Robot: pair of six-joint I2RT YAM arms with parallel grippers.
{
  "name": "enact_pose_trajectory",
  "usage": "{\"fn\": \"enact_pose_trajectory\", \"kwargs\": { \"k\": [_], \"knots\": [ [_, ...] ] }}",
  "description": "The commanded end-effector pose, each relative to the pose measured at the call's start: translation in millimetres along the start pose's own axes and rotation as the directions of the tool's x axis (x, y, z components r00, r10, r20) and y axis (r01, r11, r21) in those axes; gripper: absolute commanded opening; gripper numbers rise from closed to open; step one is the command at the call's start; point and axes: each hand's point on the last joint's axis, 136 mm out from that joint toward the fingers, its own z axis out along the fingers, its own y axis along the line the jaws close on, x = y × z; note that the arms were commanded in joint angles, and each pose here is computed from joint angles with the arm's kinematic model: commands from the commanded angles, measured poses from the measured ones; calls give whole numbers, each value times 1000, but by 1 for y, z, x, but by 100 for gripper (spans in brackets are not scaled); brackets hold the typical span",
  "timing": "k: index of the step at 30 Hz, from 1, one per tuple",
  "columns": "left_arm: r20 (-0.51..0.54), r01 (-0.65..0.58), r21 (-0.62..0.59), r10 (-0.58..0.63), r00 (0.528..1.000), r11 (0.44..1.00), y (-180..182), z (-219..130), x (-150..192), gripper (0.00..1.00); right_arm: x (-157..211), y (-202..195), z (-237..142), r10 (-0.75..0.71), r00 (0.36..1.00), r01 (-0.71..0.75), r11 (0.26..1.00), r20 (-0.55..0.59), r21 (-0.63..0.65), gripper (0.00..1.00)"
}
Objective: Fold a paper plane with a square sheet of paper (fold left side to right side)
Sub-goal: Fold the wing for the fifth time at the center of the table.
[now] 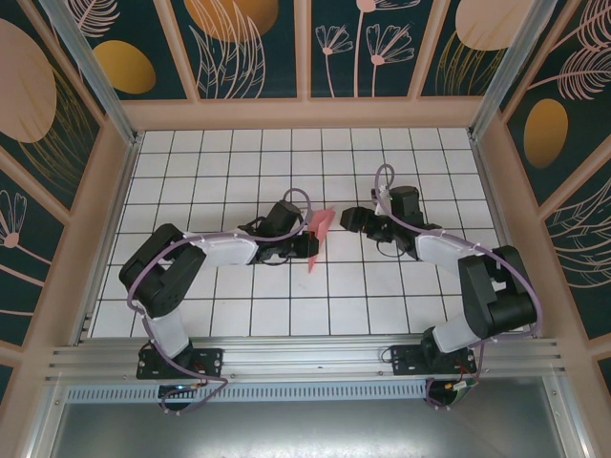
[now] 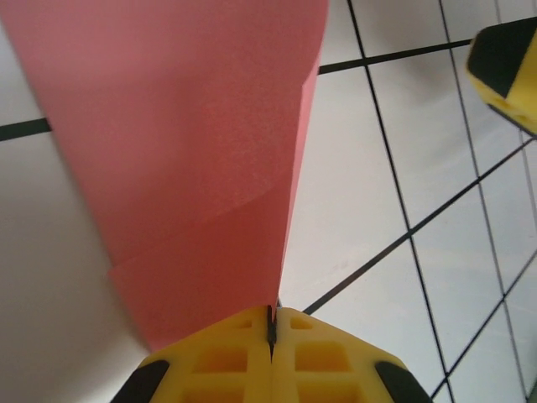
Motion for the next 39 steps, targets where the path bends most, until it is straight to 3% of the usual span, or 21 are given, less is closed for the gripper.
{"fn": "enact_pose_trajectory", "kwargs": {
  "k": [1,11,19,26,39],
  "knots": [
    [-5,53,127,-53,999,990,-15,6,-4,6,1,6,8,-15,1000,15,999,14,-33,78],
    [29,169,319,-188,982,932,-27,7,-25,3,9,5,24,-6,1000,6,1000,-8,-23,69],
    [17,219,321,-237,971,921,-18,16,-22,3,11,-3,29,4,1000,-4,1000,-8,6,66],
    [33,284,359,-317,948,889,-4,10,-20,2,9,0,40,23,999,-24,999,-26,-25,53],
    [41,296,352,-330,943,888,6,7,-12,2,4,3,51,26,999,-27,999,-34,-30,59]
  ]
}}
